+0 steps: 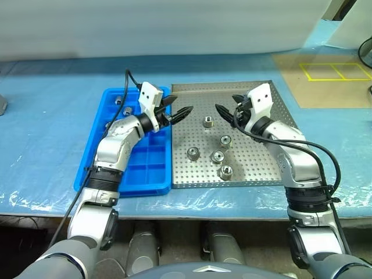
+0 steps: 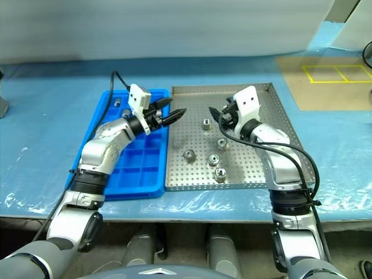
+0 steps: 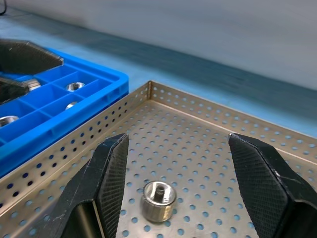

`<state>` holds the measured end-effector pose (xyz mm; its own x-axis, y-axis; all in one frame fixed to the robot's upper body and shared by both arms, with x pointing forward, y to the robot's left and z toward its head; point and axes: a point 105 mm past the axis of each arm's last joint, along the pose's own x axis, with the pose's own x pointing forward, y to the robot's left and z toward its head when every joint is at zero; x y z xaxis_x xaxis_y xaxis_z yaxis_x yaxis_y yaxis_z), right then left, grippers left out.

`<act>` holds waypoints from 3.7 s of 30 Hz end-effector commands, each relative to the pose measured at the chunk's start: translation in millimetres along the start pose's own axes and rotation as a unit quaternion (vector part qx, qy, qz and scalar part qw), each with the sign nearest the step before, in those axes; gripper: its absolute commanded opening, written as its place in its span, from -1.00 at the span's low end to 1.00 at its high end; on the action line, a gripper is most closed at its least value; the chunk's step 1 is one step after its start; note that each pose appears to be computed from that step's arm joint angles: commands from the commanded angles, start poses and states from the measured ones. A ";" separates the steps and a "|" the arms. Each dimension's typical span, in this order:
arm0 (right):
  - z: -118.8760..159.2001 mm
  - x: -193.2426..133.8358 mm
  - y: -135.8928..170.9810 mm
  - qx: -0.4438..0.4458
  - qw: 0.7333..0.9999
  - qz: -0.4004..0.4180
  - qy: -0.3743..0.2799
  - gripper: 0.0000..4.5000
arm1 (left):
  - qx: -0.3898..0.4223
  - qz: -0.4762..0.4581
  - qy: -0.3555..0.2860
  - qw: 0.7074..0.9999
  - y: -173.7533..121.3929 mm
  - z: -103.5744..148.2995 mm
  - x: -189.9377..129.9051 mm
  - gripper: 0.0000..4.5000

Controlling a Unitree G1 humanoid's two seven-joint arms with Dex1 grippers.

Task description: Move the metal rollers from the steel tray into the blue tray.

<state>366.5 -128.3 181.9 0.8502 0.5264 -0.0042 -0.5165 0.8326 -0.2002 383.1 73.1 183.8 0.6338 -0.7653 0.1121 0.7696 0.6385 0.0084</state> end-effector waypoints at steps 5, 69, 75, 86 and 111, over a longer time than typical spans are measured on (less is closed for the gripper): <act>13.2 3.2 2.0 -0.007 0.999 0.011 -0.029 0.48 | 0.032 0.012 -0.038 0.999 9.5 25.0 -14.3 0.75; -17.6 -53.0 -2.1 -0.032 0.997 -0.059 0.039 0.48 | 0.267 -0.395 0.310 0.822 -55.7 -89.4 14.7 0.75; -22.1 -52.8 -3.6 -0.040 0.996 -0.067 0.047 0.48 | 0.268 -0.385 0.348 0.812 -47.8 -105.3 7.6 0.75; -21.1 -48.3 -3.6 -0.044 0.996 -0.069 0.043 0.50 | 0.279 -0.392 0.320 0.816 -53.2 -96.2 15.2 -0.08; 26.4 -11.0 38.0 -0.033 0.993 0.114 -0.025 0.50 | 0.195 -0.128 0.110 0.966 -0.1 24.7 -63.2 -0.15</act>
<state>339.2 -111.9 191.7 0.7623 0.6462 -0.0359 -0.6320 0.7314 -0.2562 342.6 113.6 176.4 0.4014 -0.8843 -0.2385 0.8858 0.3087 0.3464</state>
